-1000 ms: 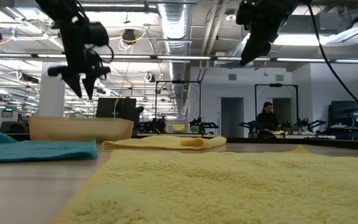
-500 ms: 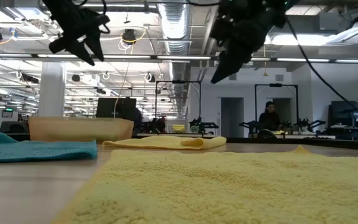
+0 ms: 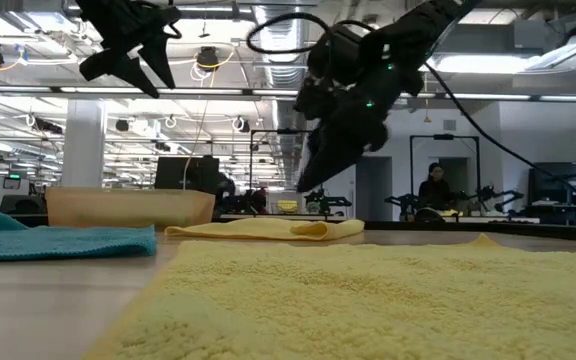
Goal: Fold microfiber towels
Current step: Fold the top yellow microfiber towel
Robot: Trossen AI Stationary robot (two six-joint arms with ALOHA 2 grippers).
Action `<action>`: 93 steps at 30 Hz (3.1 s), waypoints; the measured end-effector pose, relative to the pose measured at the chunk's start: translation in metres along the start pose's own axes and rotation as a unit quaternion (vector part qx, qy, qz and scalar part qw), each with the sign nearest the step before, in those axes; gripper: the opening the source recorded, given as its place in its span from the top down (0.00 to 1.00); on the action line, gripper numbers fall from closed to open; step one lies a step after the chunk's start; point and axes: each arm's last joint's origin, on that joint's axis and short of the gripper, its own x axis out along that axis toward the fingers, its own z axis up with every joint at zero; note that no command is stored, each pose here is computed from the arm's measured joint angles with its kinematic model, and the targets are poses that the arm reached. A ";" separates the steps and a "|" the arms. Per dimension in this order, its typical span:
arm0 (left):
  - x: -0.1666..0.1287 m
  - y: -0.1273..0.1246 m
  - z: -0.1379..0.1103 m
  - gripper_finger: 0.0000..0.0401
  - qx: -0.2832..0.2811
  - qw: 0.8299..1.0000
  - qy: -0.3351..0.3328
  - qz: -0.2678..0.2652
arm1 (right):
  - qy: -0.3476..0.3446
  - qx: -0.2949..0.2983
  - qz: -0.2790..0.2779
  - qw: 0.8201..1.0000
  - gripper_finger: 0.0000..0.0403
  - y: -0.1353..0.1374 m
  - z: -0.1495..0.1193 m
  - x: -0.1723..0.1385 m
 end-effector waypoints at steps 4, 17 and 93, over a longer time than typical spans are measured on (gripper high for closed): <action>0.000 0.000 0.000 0.60 -0.005 1.000 0.001 0.000 | -0.017 -0.006 -0.047 0.999 0.41 0.000 0.004 0.015; 0.000 0.000 0.000 0.60 -0.006 1.000 0.000 -0.001 | 0.052 0.016 -0.076 0.996 0.41 0.000 -0.013 0.043; 0.080 -0.075 -0.062 0.60 0.240 0.958 0.152 -0.044 | 0.107 0.197 -0.043 0.974 0.85 0.011 -0.008 -0.022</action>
